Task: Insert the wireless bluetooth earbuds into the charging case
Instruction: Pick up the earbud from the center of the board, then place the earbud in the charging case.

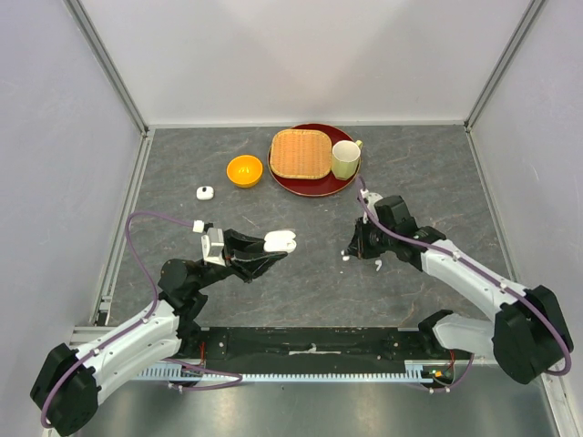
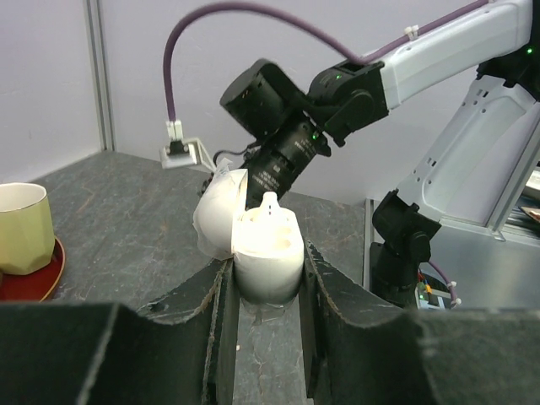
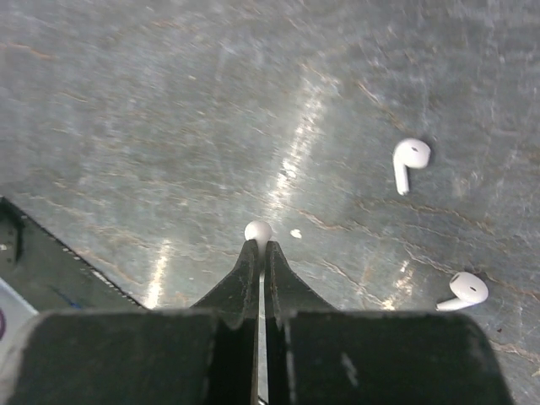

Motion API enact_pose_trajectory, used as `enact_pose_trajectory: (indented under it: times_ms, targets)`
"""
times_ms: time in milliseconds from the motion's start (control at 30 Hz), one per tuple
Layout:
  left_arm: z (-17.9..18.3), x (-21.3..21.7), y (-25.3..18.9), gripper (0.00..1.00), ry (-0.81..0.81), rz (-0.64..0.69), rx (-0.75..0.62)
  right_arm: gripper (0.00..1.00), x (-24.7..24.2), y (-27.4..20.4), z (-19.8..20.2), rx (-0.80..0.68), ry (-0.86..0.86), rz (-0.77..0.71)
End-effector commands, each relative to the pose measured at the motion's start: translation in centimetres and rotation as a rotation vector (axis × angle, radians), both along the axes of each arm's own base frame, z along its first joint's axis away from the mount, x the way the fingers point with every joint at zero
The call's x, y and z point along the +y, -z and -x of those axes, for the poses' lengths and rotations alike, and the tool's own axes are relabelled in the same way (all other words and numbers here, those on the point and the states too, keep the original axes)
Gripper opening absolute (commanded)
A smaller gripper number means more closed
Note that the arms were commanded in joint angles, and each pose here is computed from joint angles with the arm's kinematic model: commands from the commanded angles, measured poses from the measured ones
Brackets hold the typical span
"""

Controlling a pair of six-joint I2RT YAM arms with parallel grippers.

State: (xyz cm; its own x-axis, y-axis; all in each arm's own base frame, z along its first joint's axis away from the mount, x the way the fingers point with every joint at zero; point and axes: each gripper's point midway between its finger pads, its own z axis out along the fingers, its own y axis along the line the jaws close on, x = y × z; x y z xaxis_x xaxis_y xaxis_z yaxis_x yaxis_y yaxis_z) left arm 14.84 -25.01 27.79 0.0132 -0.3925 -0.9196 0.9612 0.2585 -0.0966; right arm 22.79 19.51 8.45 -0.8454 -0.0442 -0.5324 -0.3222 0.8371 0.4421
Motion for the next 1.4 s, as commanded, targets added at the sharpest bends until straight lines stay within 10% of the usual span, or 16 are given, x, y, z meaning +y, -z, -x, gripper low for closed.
enact_pose_trajectory:
  times_ms: [0, 767, 1367]
  targets:
    - [0.0, 0.2, -0.9, 0.02, -0.014, 0.030, -0.033, 0.00, 1.8, -6.4, -1.0, -0.143, -0.074, -0.108]
    - [0.9, -0.8, 0.4, 0.02, 0.073, -0.036, -0.010, 0.00, 6.1, -25.7, 6.9, -0.515, -0.652, -0.453]
    - [4.5, -2.9, 0.2, 0.02, 0.396, -0.125, -0.035, 0.00, 10.1, -26.2, 10.5, -0.500, -0.916, -0.396]
